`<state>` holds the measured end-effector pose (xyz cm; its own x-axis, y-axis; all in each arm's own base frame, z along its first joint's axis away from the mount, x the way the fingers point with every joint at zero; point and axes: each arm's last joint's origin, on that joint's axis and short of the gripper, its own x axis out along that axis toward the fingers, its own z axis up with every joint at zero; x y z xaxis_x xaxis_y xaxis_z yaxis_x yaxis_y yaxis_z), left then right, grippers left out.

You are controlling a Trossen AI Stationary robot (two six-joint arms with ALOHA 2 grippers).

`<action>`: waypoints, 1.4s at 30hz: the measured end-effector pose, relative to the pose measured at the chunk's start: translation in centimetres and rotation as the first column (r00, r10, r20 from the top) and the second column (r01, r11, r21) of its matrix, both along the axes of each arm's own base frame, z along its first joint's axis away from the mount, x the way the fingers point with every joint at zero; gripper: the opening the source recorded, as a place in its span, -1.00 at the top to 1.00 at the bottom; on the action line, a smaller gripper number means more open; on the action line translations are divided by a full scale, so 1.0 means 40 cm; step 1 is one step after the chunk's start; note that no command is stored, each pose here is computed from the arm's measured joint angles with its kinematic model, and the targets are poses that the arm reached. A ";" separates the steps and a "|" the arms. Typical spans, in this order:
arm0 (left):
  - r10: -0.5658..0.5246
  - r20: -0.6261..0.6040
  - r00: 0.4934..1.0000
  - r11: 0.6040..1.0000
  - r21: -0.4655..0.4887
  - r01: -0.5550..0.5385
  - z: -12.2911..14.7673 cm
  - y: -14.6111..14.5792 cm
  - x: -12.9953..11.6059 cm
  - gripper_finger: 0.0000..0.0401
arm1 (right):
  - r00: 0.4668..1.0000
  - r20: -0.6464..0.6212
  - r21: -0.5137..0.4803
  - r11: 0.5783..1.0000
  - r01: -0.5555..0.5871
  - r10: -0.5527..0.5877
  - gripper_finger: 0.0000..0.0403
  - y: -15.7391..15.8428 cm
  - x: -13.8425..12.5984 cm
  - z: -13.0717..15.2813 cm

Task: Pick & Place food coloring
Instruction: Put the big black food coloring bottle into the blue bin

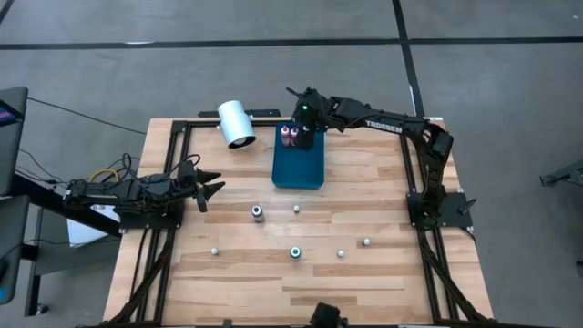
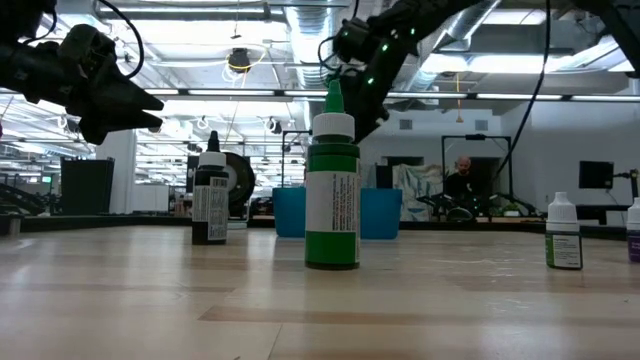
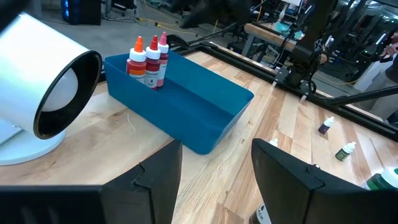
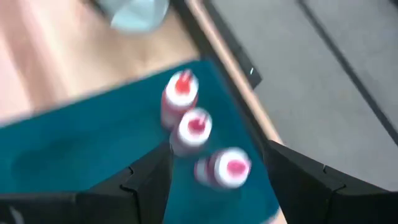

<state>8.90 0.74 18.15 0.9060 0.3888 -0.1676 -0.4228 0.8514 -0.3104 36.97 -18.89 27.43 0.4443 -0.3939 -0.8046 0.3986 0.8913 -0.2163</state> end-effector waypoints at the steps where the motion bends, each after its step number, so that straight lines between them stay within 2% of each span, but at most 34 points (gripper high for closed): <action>1: 0.000 0.000 1.000 1.000 0.000 0.000 0.000 0.000 0.000 0.08 | 1.000 -0.025 0.006 1.000 -0.013 0.013 -0.19 0.010 -0.005 0.009; 5: -0.001 -0.003 1.000 1.000 0.008 0.001 0.000 0.000 0.000 0.08 | 0.994 -0.084 0.030 0.998 -0.061 0.064 -0.19 0.052 -0.038 0.050; 14: -0.002 -0.009 1.000 1.000 0.021 0.002 0.000 0.000 0.000 0.08 | 0.981 -0.002 0.129 0.973 -0.192 0.194 -0.19 0.144 -0.105 0.157; 20: -0.006 -0.004 1.000 1.000 0.009 0.006 0.000 0.000 0.000 0.08 | 0.968 -0.005 0.157 0.956 -0.249 0.253 -0.19 0.213 -0.153 0.183; 28: -0.006 0.000 1.000 1.000 -0.002 0.006 0.000 0.000 0.000 0.08 | 0.986 0.110 0.160 0.977 -0.144 0.127 -0.19 0.274 -0.261 0.156; 32: 0.001 0.019 1.000 0.999 -0.045 0.000 0.000 -0.001 0.000 0.08 | 0.985 0.161 0.150 0.985 -0.086 0.061 -0.19 0.314 -0.323 0.137; 42: 0.008 0.033 0.999 0.997 -0.079 -0.005 0.000 0.000 0.000 0.08 | 0.944 0.324 0.102 0.994 0.031 -0.063 -0.19 0.396 -0.440 0.088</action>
